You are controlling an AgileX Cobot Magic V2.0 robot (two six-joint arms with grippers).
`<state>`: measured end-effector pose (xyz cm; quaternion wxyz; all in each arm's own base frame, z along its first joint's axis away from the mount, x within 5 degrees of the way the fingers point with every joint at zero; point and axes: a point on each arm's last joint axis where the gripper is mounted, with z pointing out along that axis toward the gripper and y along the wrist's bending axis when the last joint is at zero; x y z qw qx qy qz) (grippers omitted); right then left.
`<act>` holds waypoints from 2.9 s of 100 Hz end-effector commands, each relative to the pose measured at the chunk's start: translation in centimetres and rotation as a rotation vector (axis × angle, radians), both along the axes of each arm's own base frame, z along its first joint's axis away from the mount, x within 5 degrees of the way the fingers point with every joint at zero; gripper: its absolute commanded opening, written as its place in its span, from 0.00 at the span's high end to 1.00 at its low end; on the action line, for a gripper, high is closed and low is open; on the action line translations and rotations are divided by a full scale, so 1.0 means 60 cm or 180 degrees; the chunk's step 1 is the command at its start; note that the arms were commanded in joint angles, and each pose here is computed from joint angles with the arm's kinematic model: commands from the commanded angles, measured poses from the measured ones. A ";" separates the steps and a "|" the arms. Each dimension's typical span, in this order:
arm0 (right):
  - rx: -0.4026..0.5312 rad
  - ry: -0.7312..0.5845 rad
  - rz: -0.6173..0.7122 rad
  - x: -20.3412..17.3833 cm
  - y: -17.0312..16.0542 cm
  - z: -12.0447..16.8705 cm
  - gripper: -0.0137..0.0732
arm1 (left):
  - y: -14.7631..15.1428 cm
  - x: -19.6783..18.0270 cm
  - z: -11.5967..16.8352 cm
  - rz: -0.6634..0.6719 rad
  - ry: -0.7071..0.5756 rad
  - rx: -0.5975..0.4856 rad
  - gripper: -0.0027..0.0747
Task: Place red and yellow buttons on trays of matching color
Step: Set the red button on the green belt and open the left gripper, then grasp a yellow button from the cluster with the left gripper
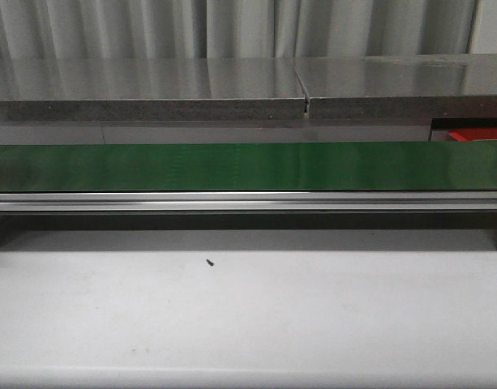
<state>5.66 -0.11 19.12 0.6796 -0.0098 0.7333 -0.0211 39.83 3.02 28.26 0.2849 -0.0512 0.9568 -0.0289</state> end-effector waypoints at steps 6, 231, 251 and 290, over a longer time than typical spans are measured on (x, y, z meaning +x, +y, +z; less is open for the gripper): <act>-0.0052 -0.0332 0.0005 -0.002 0.000 0.015 0.92 | -0.008 -0.009 0.078 -0.0029 -0.0377 -0.0006 0.11; -0.0052 -0.0332 0.0005 -0.002 0.000 0.015 0.92 | 0.316 -0.087 -0.112 0.1370 0.0457 0.0203 0.72; -0.0052 -0.0332 0.0005 -0.002 0.000 0.015 0.92 | 0.311 -0.093 -0.091 0.1381 0.0415 0.0189 0.99; -0.0052 -0.0332 0.0005 -0.002 0.000 0.015 0.92 | 0.243 -0.125 0.085 0.1484 -0.0758 -0.0130 0.99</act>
